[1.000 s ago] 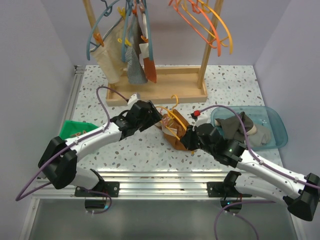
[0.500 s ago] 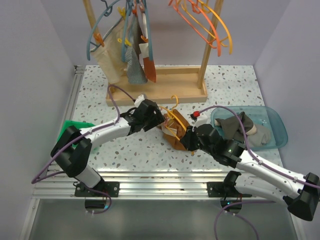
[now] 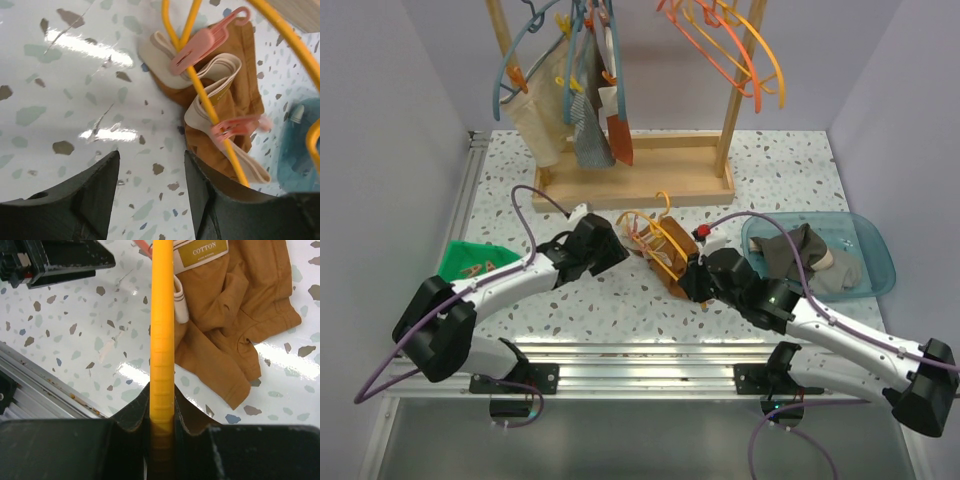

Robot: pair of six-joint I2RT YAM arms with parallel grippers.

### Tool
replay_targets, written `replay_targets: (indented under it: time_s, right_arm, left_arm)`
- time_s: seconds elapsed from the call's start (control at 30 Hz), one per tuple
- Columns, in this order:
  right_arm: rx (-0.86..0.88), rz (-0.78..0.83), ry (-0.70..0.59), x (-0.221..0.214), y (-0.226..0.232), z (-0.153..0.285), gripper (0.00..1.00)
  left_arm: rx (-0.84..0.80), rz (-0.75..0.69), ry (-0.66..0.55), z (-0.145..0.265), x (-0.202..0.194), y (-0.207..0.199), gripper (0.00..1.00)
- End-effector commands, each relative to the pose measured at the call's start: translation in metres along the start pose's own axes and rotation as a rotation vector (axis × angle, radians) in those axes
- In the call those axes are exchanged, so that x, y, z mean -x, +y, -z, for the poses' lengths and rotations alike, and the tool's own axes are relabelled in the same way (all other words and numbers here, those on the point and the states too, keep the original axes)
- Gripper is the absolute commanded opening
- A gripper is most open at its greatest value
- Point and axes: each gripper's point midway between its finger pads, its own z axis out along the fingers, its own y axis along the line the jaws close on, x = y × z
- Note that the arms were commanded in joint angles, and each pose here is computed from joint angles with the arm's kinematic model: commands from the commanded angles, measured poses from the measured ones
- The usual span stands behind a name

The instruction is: Remove the underwear clipped to the hanger

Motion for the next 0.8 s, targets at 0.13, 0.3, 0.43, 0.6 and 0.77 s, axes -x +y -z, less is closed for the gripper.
replay_targets:
  time_s: [0.13, 0.3, 0.43, 0.6, 0.77]
  right_arm:
    - [0.016, 0.086, 0.062, -0.017, 0.003, -0.014, 0.0]
    - [-0.047, 0.17, 0.072, -0.024, 0.001, -0.017, 0.0]
    - [-0.122, 0.279, 0.048, -0.025, 0.001, -0.012, 0.0]
    - [-0.147, 0.304, 0.038, -0.03, 0.004, -0.014, 0.0]
    - [-0.139, 0.301, 0.03, -0.028, 0.009, -0.014, 0.0]
  left_arm:
    - [0.056, 0.021, 0.024, 0.006, -0.016, 0.041, 0.56]
    - [0.016, 0.046, -0.028, 0.014, -0.002, 0.034, 0.56]
    - [-0.025, 0.098, -0.095, 0.026, 0.017, 0.024, 0.67]
    - [-0.063, 0.115, -0.133, 0.028, 0.037, 0.005, 0.76]
    - [-0.016, 0.047, -0.051, 0.004, 0.031, -0.007, 0.77]
